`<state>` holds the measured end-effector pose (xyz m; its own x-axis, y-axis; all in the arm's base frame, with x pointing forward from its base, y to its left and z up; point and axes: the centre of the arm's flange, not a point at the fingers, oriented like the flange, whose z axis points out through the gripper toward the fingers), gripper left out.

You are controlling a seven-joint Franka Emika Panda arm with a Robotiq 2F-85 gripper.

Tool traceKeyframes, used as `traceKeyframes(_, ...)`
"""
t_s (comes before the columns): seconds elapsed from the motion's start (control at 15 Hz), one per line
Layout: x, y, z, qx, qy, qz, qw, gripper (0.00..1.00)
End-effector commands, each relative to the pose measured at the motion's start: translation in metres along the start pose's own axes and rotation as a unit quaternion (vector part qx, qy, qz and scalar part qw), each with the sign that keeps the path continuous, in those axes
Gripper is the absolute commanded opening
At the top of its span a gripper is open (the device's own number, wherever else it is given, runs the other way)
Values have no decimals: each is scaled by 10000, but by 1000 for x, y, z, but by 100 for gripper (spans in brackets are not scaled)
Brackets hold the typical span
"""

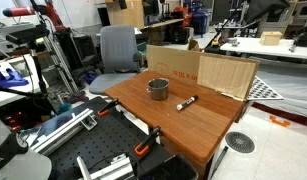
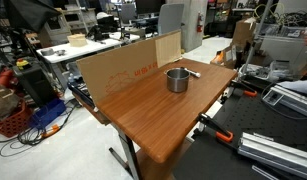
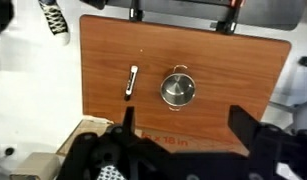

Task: Put the marker in the pot

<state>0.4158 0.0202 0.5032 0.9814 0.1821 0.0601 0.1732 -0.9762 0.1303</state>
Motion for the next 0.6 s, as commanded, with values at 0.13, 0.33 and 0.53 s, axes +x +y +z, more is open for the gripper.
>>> traceKeyframes(0.13,3,36,49,40,-96,7,9999,100)
traceKeyframes(0.33,3,56,80,11,-86,45,10000,100)
traceKeyframes(0.53,8,76,112,-63,-98,117,9999,100)
